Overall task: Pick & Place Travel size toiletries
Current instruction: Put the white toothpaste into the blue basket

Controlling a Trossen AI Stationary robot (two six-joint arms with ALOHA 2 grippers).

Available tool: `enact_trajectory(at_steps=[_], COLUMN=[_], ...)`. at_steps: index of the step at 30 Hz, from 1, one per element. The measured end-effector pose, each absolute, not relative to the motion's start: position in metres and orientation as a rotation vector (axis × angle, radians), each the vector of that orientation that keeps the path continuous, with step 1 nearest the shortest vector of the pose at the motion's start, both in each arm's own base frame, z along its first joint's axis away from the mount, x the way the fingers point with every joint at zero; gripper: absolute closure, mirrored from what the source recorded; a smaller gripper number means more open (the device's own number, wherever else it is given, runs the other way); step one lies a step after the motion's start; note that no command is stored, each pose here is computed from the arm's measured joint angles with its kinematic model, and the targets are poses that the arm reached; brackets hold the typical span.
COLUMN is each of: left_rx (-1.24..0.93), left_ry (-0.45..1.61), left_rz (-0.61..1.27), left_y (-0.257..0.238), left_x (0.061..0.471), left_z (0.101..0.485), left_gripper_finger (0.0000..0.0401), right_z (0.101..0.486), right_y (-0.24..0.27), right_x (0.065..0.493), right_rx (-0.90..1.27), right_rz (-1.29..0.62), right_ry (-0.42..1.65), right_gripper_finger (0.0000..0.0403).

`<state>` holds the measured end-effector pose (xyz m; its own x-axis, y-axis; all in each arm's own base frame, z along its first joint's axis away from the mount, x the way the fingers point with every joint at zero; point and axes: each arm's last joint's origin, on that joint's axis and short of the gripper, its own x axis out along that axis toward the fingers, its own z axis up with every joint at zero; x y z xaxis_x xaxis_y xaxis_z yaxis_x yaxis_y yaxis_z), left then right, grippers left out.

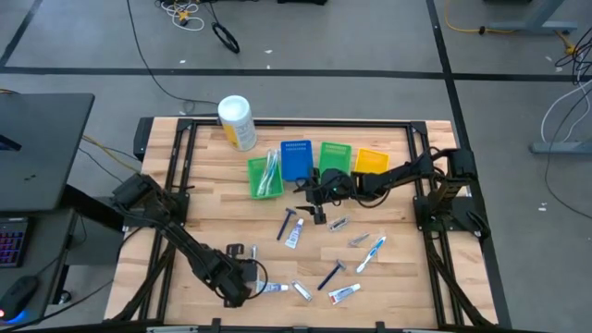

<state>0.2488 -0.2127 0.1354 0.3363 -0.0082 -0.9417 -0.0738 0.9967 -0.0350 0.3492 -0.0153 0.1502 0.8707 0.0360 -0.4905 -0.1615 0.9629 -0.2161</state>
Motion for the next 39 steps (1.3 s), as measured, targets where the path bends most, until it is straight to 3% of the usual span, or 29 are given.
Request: enact_trajectory(at_steps=[11, 19, 26, 39], left_rx=[0.069, 0.164, 0.004, -0.066], left_ry=[1.140, 1.143, 1.091, 1.023], left_rz=[0.146, 0.212, 0.351, 0.621], left_y=[-0.208, -0.174, -0.118, 0.034], left_x=[0.269, 0.306, 0.345, 0.375], left_z=[0.162, 0.198, 0.225, 0.233], left_gripper_finger=[0.0289, 0.0289, 0.0289, 0.0289], right_z=[0.164, 0.167, 0.157, 0.157], right_y=[0.005, 0.012, 0.011, 0.028], right_x=[0.333, 0.312, 0.297, 0.295], right_rx=[-0.301, -0.243, -0.096, -0.015], right_rz=[0.106, 0.080, 0.019, 0.010], right_ry=[0.628, 0.813, 1.003, 1.012], right_gripper_finger=[0.0151, 0.0151, 0.0151, 0.0151])
